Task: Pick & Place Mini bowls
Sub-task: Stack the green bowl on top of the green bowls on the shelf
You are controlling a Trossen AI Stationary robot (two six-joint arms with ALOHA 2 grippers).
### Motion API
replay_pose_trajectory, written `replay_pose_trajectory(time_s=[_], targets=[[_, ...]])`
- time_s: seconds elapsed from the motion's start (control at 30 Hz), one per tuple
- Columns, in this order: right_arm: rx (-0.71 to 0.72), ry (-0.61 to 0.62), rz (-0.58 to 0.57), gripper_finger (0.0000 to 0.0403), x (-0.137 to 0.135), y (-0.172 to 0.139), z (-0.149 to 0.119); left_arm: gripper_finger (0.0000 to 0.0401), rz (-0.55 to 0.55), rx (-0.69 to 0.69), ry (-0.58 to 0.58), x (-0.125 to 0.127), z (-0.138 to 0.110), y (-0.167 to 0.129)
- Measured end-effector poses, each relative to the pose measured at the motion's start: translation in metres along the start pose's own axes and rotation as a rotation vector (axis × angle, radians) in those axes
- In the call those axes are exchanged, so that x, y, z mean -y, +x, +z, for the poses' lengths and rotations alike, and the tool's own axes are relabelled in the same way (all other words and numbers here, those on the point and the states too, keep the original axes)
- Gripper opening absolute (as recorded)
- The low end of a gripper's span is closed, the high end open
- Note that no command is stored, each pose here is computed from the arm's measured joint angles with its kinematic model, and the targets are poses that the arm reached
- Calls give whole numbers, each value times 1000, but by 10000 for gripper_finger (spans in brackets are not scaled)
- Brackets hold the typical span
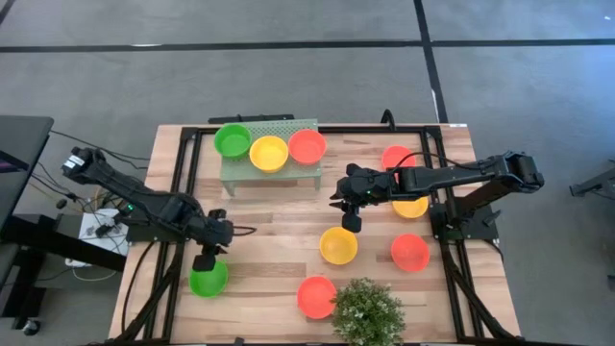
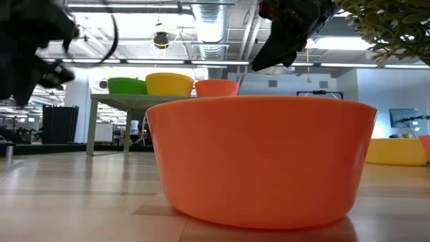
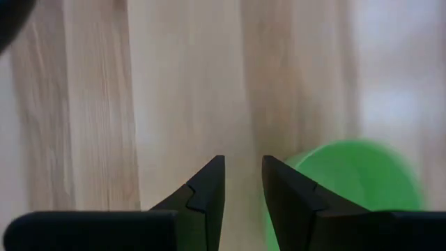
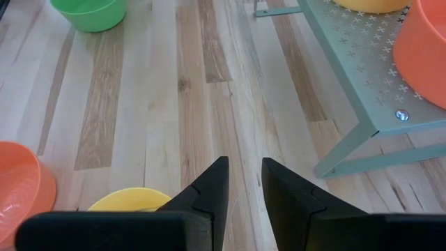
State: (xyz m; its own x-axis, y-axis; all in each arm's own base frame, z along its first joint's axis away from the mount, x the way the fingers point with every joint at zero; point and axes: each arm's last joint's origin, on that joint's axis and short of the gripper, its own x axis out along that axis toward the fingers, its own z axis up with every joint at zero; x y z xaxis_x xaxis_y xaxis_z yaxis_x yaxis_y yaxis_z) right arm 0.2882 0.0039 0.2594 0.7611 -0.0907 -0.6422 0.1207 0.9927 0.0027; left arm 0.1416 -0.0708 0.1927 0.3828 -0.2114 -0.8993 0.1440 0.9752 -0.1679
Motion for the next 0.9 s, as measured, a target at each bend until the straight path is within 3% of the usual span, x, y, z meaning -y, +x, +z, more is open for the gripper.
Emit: replay_pose_trajectory(time_s=[0.2,0.5,0.9], targets=[[0,0,0,82,0,0,0,97,-36,-57,-5,-4,-15,15],[1,0,0,82,0,0,0,97,-124,-89,-6,-2,-17,17],[1,0,0,82,0,0,0,97,-127,-145,-33,-1,-16,25]])
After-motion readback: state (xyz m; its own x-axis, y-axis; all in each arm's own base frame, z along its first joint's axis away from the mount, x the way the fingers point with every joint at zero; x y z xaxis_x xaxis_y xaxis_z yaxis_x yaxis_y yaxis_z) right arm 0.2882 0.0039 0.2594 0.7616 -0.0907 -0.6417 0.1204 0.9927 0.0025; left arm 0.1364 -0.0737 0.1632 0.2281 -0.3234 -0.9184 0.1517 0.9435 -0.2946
